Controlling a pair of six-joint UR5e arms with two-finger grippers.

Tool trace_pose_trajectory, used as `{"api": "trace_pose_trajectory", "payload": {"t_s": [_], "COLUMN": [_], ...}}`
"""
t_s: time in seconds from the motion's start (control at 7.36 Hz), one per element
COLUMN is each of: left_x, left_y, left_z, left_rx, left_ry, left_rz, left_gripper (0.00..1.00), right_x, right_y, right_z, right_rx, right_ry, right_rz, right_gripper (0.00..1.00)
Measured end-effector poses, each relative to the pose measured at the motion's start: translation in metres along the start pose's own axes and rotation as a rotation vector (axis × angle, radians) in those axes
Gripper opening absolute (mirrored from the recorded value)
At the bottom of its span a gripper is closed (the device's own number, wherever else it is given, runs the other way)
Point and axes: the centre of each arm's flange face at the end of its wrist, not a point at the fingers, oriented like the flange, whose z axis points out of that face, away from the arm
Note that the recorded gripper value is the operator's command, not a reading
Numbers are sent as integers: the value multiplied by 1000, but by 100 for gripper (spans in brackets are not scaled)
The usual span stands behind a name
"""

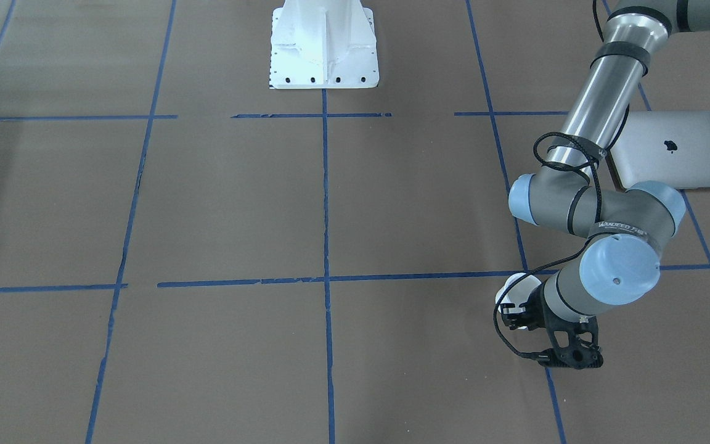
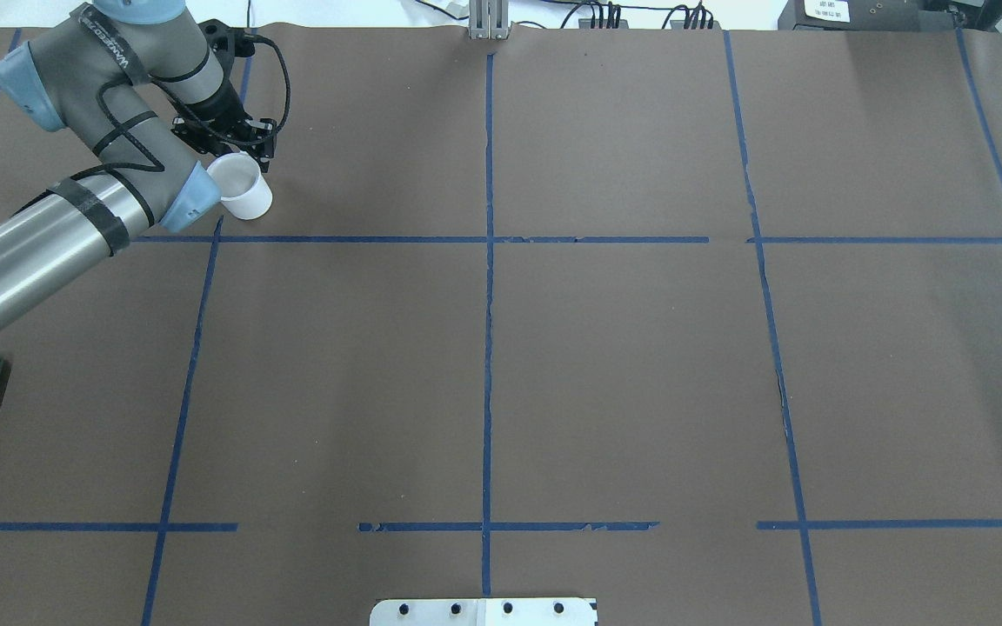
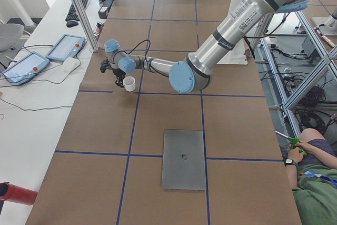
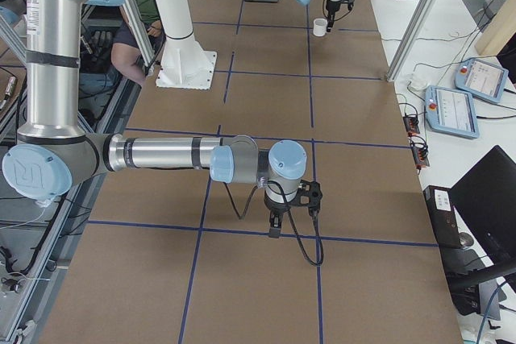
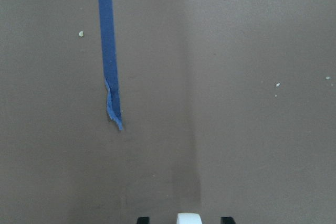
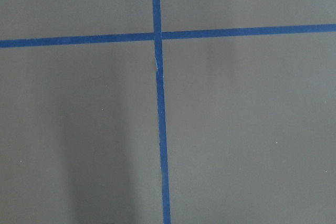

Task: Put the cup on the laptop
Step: 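Close the left gripper around the white cup, then lift the cup and carry it toward the silver laptop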

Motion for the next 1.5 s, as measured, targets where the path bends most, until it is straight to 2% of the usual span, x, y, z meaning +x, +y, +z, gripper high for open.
{"api": "trace_pose_trajectory", "payload": {"t_s": [0.27,0.68,0.82,1.09,1.5], "left_x": [-1,-33,-51,-106,-215], "left_y": [-9,-27,-14,35,122], "left_z": [-17,-81,-98,-119,-118], "left_rx": [20,57,54,65,31], "left_ry": [7,-11,-25,-40,-43], "left_rz": [-4,-12,-13,-37,-61], "left_gripper": [0,0,0,0,0], "right_x": [0,0,0,0,0], "right_y": [0,0,0,0,0], "right_z": [0,0,0,0,0], "right_rx": [0,0,0,0,0], "right_ry": [0,0,0,0,0], "right_rz": [0,0,0,0,0], "right_gripper": [100,100,100,100,100]}}
